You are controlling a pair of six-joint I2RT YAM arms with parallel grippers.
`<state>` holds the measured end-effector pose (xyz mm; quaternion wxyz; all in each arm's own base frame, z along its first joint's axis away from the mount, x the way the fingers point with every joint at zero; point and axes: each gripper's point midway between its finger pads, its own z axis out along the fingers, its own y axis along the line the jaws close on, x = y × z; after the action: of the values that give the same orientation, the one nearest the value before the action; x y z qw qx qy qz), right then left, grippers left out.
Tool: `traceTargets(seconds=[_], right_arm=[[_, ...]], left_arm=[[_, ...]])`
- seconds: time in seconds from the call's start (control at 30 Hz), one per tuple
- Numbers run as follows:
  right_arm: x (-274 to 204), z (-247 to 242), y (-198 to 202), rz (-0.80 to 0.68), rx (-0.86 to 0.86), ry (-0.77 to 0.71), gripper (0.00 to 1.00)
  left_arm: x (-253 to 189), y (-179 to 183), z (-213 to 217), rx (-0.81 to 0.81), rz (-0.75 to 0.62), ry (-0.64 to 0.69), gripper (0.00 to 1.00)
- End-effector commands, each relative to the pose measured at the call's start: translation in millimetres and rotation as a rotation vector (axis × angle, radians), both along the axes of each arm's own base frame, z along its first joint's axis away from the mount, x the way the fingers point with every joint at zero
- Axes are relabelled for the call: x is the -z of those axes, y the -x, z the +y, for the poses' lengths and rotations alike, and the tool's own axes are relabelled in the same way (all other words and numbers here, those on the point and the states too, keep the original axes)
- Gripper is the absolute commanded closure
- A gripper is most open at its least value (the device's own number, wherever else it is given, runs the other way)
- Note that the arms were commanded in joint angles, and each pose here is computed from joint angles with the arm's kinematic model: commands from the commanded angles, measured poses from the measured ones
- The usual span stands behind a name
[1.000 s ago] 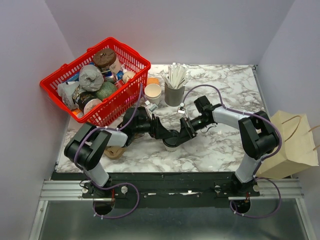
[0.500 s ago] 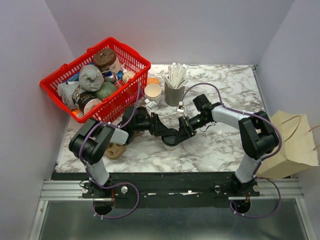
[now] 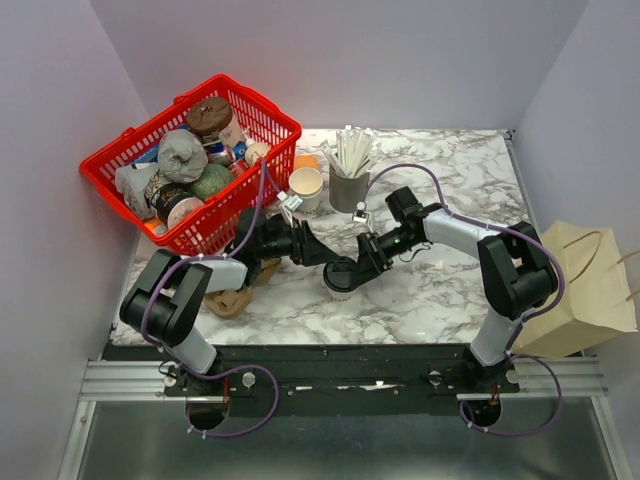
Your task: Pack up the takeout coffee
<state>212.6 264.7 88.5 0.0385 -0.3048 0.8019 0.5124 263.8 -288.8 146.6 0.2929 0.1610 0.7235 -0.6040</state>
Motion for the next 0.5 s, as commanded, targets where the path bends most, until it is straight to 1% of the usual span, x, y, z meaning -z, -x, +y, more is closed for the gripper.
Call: traceTargets(seconds=[0.0,0.07,0.17,0.2,0.47], right_arm=[[21.0,-10.4,-14.1,-0.113,-0.001,0.104,0.00],[23.4,-10.1,-14.2,-0.103,-0.001,0.106,0.00],[24.5,-8.7,-13.9,-0.093,-0.004,0.102,0.00],[24.6,-8.9,-14.7,-0.093,-0.002,0.102,0.00],[26.8,-7.9,-13.8,-0.072,0.000,0.101,0.00]], left_arm=[[20.7,2.3,7.6,-0.039,0.071,-0.032,0.19],[25.9,-0.4,7.7,-0.046,0.081,-0.039,0.19],[41.7,-9.0,14.3,-0.094,0.136,-0.057,0.19],[52.3,-8.1,16.7,-0.108,0.193,-0.059,0.19],[71.3,-19.1,18.3,-0.143,0.255,-0.026,0.20]])
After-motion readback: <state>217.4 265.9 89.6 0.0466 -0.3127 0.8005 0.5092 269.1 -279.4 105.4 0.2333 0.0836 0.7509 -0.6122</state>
